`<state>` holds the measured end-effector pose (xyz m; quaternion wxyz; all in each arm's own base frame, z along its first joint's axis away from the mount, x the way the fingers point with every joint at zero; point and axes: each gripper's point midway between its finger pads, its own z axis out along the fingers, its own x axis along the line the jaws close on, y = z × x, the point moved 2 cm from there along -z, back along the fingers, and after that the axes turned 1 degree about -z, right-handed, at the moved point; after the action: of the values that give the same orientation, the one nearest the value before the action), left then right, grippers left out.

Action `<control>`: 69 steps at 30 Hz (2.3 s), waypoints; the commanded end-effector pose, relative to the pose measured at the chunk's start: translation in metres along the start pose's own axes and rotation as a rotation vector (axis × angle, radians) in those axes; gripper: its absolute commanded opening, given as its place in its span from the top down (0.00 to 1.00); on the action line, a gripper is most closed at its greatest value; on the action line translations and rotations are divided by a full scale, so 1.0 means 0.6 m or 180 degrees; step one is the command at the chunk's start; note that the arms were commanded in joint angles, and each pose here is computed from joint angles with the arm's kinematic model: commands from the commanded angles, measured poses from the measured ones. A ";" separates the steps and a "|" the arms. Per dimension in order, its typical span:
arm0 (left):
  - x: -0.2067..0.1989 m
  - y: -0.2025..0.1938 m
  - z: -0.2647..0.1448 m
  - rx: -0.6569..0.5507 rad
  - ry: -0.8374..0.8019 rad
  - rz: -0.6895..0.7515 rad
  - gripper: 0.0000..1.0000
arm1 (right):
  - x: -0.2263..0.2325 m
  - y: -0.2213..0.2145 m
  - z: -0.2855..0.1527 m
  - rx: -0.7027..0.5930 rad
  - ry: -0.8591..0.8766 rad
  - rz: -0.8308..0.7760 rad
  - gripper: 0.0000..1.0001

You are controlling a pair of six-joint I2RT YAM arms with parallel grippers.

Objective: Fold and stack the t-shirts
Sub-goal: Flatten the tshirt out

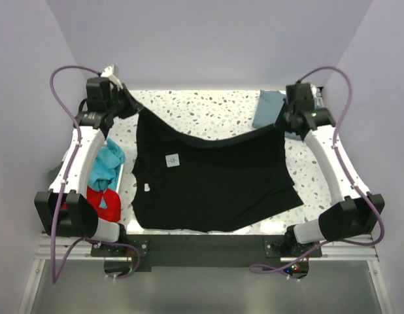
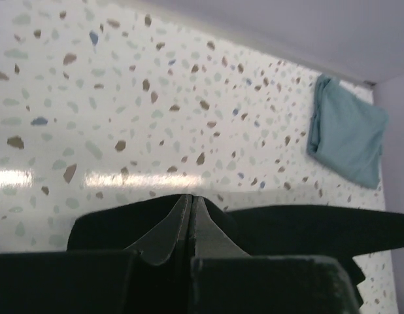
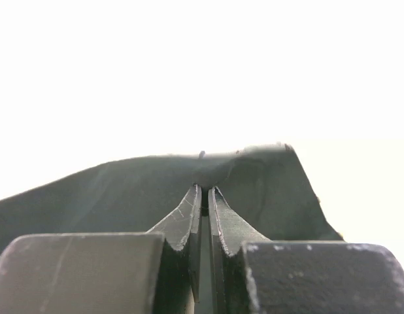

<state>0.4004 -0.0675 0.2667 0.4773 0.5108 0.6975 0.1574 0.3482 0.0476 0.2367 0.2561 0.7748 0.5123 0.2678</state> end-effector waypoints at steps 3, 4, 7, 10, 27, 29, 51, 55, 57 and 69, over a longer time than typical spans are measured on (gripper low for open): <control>-0.133 0.209 -0.098 -0.1228 -0.0573 -0.0051 1.00 | 0.004 0.171 -0.154 -0.0947 0.0077 0.0137 1.00; -0.147 0.226 -0.109 -0.1316 -0.0643 -0.0073 1.00 | 0.014 0.212 -0.197 -0.1209 0.0209 0.0243 1.00; -0.202 0.294 -0.175 -0.1719 -0.0932 -0.0121 1.00 | 0.031 0.284 -0.290 -0.1723 0.0540 0.0455 1.00; -0.255 0.348 -0.270 -0.2194 -0.1225 -0.0033 1.00 | 0.034 0.327 -0.375 -0.2153 0.0807 0.0603 1.00; -0.323 0.351 -0.674 -0.3794 -0.1629 0.0294 1.00 | -0.105 0.291 -0.708 -0.3705 0.1220 0.0965 1.00; -0.333 0.350 -0.692 -0.3881 -0.1730 0.0373 1.00 | -0.125 0.279 -0.728 -0.3802 0.1152 0.0989 1.00; -0.311 0.172 0.112 -0.0783 -0.1795 0.0440 1.00 | -0.158 0.237 -0.283 -0.2716 -0.1157 0.0338 1.00; -0.231 0.108 0.253 -0.0517 -0.1209 0.0411 0.58 | -0.186 0.173 -0.088 -0.1987 -0.1507 0.0364 0.91; -0.210 0.079 0.294 -0.0383 -0.1087 0.0458 0.14 | -0.215 0.138 -0.030 -0.1617 -0.1648 0.0434 0.48; -0.144 -0.053 0.211 0.0207 -0.0664 0.0508 0.07 | -0.157 0.068 0.060 -0.0836 -0.0956 0.0301 0.01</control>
<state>0.5092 -0.1982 0.1989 0.5106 0.5903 0.6179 0.0952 0.3648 -0.0763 0.2121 0.4496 0.7849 0.3913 0.1692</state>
